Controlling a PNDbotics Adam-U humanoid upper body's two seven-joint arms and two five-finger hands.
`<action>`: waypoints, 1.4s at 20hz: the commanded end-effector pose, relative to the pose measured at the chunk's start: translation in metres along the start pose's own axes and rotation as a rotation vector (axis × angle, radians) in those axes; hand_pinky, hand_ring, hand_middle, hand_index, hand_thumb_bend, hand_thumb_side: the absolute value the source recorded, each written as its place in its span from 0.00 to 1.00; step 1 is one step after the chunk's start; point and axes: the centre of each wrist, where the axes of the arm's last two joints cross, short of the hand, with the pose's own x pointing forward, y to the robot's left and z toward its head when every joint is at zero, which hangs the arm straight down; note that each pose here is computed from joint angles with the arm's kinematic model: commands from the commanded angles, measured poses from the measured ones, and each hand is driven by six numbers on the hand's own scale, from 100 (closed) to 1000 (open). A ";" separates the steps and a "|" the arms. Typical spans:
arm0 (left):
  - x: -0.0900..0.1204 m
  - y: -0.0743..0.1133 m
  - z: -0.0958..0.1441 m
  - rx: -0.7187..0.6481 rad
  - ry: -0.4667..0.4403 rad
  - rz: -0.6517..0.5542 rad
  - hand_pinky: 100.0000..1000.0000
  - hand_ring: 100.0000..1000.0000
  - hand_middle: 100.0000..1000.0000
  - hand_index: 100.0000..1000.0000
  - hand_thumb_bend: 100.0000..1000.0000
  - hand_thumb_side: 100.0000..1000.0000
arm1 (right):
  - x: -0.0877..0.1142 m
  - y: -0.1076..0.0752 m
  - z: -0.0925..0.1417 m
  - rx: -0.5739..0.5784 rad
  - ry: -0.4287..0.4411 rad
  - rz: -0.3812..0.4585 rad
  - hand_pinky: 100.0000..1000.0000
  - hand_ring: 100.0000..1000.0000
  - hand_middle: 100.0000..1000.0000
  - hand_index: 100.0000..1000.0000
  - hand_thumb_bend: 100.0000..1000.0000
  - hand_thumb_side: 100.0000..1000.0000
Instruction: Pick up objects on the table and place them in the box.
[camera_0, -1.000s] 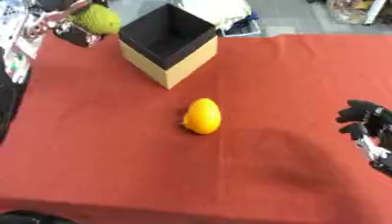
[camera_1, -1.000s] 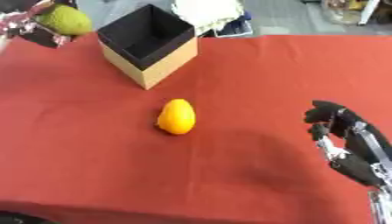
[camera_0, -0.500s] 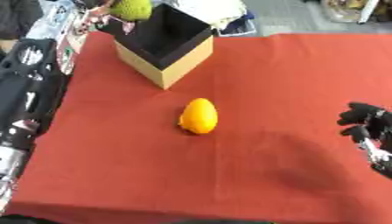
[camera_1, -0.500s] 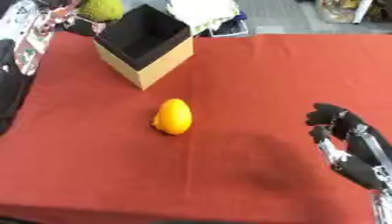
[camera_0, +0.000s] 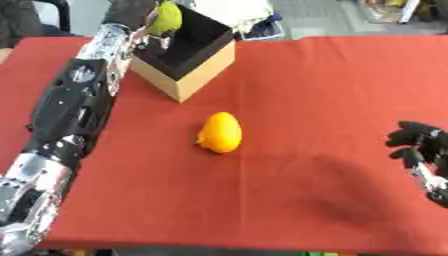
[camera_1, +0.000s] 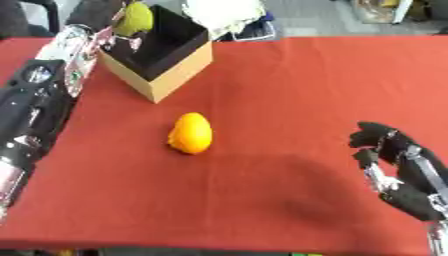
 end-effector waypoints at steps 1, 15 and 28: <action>-0.005 0.015 -0.007 0.083 0.048 -0.014 0.79 0.82 0.90 0.97 0.42 0.45 | 0.004 -0.004 -0.004 0.003 -0.019 0.011 0.60 0.70 0.68 0.86 0.00 0.41; 0.040 0.053 -0.003 0.209 -0.252 0.066 0.76 0.73 0.76 0.92 0.27 0.53 | 0.006 -0.006 -0.006 0.013 -0.027 0.022 0.60 0.70 0.68 0.86 0.00 0.41; 0.056 0.043 0.051 -0.061 -0.773 -0.098 0.75 0.73 0.76 0.88 0.35 0.64 | 0.007 -0.008 -0.007 0.016 -0.034 0.029 0.60 0.70 0.68 0.86 0.00 0.41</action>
